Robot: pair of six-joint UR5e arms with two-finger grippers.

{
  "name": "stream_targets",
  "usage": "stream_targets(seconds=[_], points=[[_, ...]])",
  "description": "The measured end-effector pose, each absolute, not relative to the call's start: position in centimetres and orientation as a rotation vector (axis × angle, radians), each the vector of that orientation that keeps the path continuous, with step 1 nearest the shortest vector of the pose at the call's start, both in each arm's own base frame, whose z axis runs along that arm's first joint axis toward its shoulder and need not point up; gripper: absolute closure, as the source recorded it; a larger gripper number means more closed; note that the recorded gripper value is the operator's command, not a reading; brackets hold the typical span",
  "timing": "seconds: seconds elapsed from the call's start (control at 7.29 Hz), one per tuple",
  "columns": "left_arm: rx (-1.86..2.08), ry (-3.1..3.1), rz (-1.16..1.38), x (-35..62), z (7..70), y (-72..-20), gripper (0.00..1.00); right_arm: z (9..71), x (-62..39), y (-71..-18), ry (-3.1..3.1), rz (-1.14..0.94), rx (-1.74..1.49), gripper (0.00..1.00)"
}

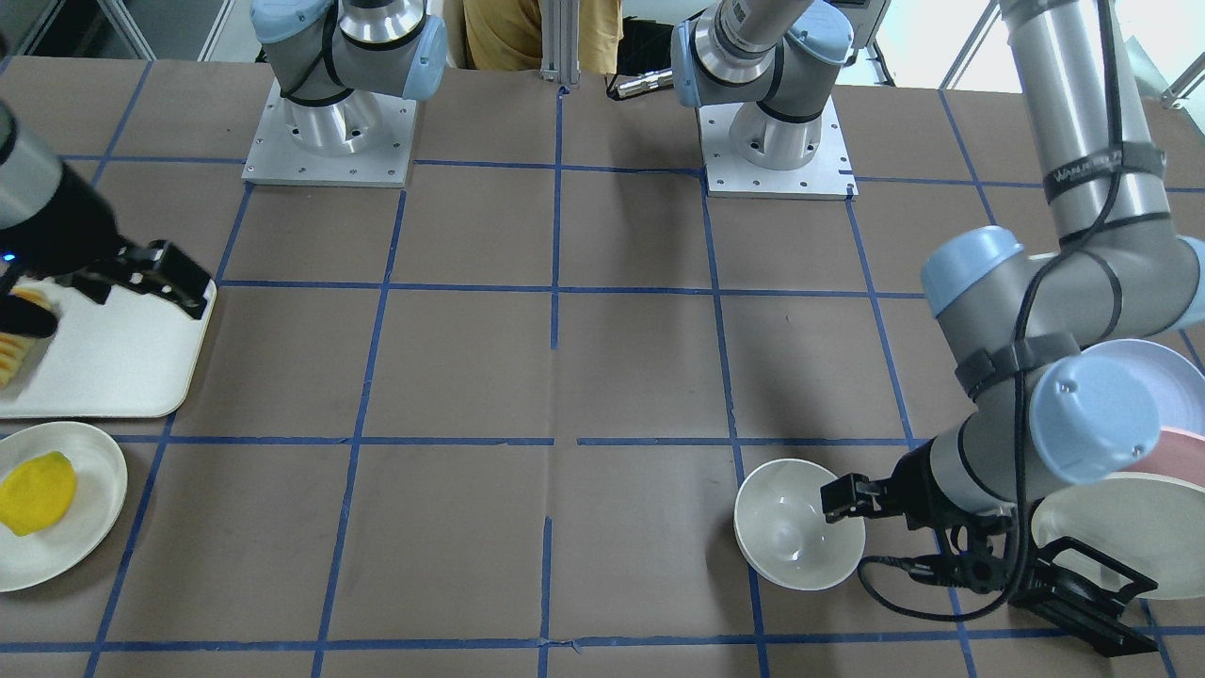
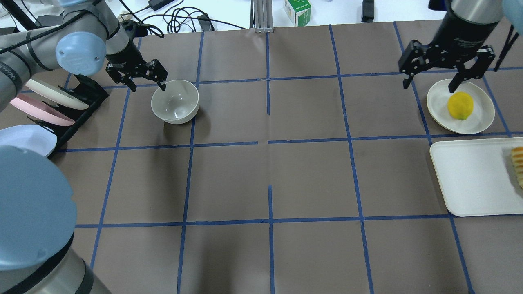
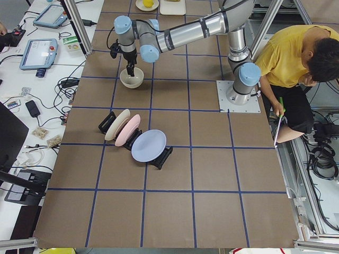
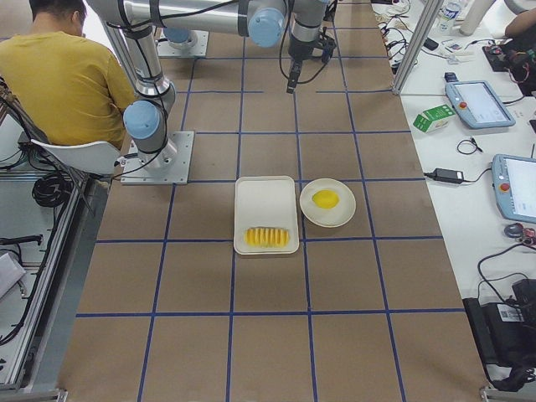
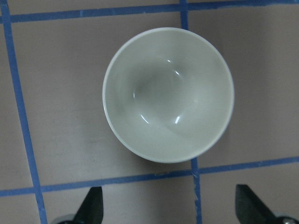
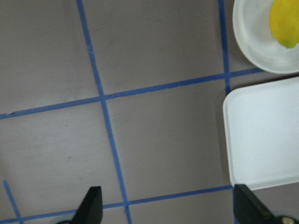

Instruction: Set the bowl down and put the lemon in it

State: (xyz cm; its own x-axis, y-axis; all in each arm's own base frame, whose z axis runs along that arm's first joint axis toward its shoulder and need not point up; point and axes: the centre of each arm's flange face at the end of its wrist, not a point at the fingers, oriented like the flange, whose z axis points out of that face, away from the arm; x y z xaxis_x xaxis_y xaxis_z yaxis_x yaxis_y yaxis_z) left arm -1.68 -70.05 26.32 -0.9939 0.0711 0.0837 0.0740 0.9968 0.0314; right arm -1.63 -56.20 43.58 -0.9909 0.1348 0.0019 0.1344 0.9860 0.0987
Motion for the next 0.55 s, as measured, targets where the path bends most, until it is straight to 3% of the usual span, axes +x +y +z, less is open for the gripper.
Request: stream_targets(seconds=[0.14,0.27,0.55], points=[[-0.118,-3.052,-0.059,-1.3,23.6,-71.0,0.15,41.2,-6.6,-58.1,3.136,0.124,0.151,0.00],[-0.116,-3.048,-0.073,-1.2,21.6,-71.1,0.68,38.6,-10.2,-59.9,3.148,0.086,0.124,0.00],[-0.102,-3.041,-0.096,-1.3,20.2,-70.7,1.00,32.6,-14.6,-62.6,3.162,0.056,0.137,0.00]])
